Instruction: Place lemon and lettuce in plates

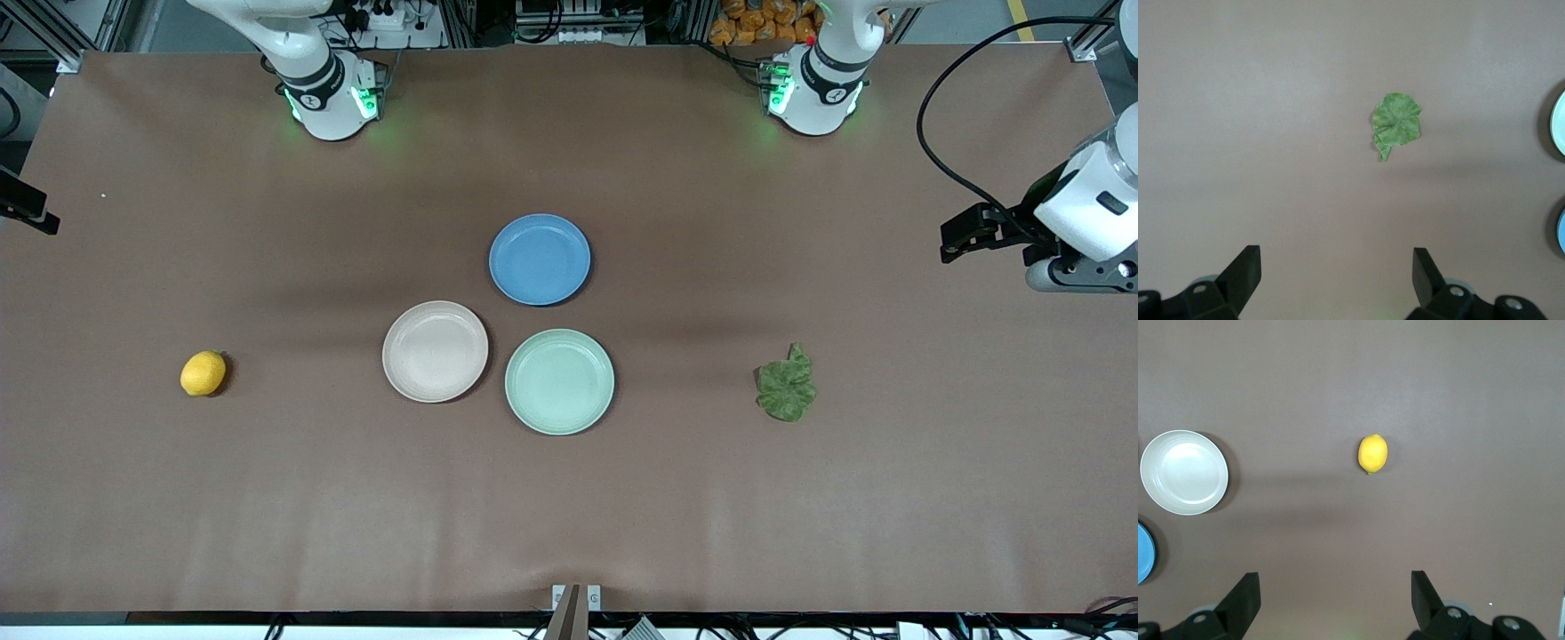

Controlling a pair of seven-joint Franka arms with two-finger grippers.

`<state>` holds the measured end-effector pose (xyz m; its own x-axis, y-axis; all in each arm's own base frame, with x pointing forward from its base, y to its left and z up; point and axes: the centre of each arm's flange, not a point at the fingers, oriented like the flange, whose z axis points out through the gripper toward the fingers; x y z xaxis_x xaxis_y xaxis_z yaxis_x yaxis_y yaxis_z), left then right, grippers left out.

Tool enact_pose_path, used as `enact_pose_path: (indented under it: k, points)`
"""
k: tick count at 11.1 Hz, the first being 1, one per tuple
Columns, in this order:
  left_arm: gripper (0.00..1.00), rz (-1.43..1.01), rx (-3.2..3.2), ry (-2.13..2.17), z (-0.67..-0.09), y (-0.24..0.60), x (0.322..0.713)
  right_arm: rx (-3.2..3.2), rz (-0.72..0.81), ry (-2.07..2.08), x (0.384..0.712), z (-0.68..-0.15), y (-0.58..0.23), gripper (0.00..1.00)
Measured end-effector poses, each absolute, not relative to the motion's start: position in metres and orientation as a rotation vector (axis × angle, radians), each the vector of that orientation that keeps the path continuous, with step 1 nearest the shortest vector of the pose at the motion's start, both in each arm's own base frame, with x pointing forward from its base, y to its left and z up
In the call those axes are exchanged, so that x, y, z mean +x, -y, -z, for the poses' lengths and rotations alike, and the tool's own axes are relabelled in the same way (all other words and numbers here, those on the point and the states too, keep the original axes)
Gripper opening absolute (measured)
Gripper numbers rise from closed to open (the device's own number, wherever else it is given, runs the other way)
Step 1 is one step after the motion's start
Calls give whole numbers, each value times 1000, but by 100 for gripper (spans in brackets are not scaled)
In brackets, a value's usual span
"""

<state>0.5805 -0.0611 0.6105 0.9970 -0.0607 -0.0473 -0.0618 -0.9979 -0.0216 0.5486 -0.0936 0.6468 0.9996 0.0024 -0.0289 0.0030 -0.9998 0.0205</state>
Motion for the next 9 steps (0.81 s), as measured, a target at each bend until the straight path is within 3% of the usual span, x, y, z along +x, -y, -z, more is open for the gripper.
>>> enact_pose_path:
  k: [9]
  points:
    - [100, -75, -3116, -92, -610, 60, 581, 3121, 52, 3, 548, -646, 96, 100]
